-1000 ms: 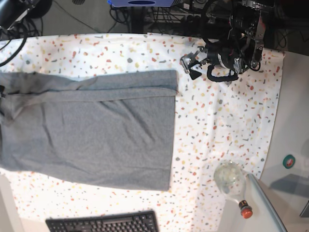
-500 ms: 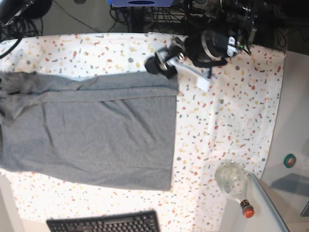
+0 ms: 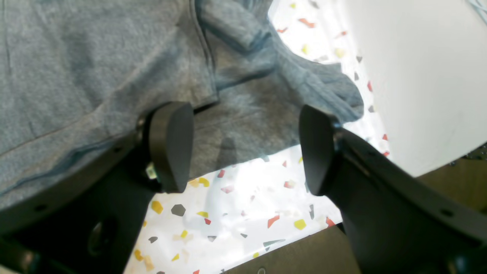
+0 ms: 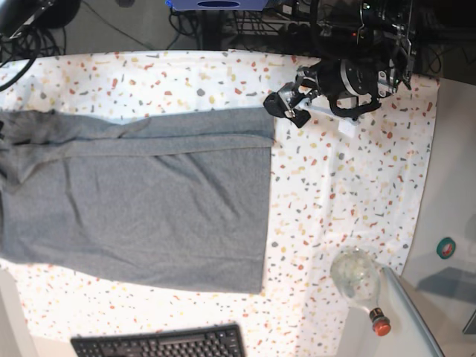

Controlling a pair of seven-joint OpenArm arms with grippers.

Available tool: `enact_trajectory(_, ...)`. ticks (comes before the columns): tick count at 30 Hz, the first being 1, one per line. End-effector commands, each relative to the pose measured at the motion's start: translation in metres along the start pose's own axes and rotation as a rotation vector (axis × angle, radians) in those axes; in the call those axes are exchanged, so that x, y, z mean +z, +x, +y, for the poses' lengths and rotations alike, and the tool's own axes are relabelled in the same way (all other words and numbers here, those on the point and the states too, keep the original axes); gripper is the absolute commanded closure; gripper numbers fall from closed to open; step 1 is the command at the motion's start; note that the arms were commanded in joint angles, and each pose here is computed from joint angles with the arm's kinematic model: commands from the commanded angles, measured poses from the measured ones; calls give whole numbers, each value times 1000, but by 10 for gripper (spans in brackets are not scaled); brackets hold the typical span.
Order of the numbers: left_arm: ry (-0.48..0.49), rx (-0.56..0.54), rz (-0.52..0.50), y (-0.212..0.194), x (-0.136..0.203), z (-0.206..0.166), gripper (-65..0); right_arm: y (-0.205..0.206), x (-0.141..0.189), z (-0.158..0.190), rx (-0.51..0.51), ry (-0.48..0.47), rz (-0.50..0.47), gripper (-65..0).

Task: Layout the t-shirt on the table in an organized manner, then fold the t-shirt properly
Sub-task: 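Grasp the folded shirt edge with the left gripper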

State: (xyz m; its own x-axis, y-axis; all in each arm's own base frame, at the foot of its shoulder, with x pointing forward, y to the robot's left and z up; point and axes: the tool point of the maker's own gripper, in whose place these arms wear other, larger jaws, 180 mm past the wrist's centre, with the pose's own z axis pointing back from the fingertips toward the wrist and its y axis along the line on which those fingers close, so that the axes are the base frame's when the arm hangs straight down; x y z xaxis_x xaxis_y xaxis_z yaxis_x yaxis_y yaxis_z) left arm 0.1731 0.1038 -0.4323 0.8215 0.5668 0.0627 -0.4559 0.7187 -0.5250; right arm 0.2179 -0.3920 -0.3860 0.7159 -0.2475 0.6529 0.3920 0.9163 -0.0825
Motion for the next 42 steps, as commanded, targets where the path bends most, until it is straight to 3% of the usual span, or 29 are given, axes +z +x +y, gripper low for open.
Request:
enact_trajectory(1, -7, -49, -24, 2, 1, -5, -540, 21, 5, -7, 10, -12, -62, -413)
enact_trajectory(4, 48, -168, -60, 7, 0, 3, -540, 22, 5, -9, 11, -16, -63, -413)
enact_trajectory(8, 88, -247, -79, 10, -2, 12, -540, 22, 5, -9, 11, -16, -63, -413)
enact_trajectory(11, 95, -278, -75, 10, -7, 18, -540, 21, 5, -8, 10, -15, -62, -413)
enact_trajectory(14, 94, -292, -152, 19, -12, 22, -540, 21, 5, -8, 9, -14, -62, -413)
enact_trajectory(18, 110, -332, -176, 18, -22, 30, -540, 21, 5, -8, 9, -14, -62, -413)
enact_trajectory(25, 179, -571, -262, 19, -29, 24, -540, 20, 5, -8, 10, -14, -60, -413)
enact_trajectory(32, 126, -543, -277, 21, -33, 4, -540, 19, 5, -8, 9, -14, -56, -413)
enact_trajectory(42, 5, -347, -204, 19, -52, -9, -540, 1, -6, -9, -16, 0, -3, -413)
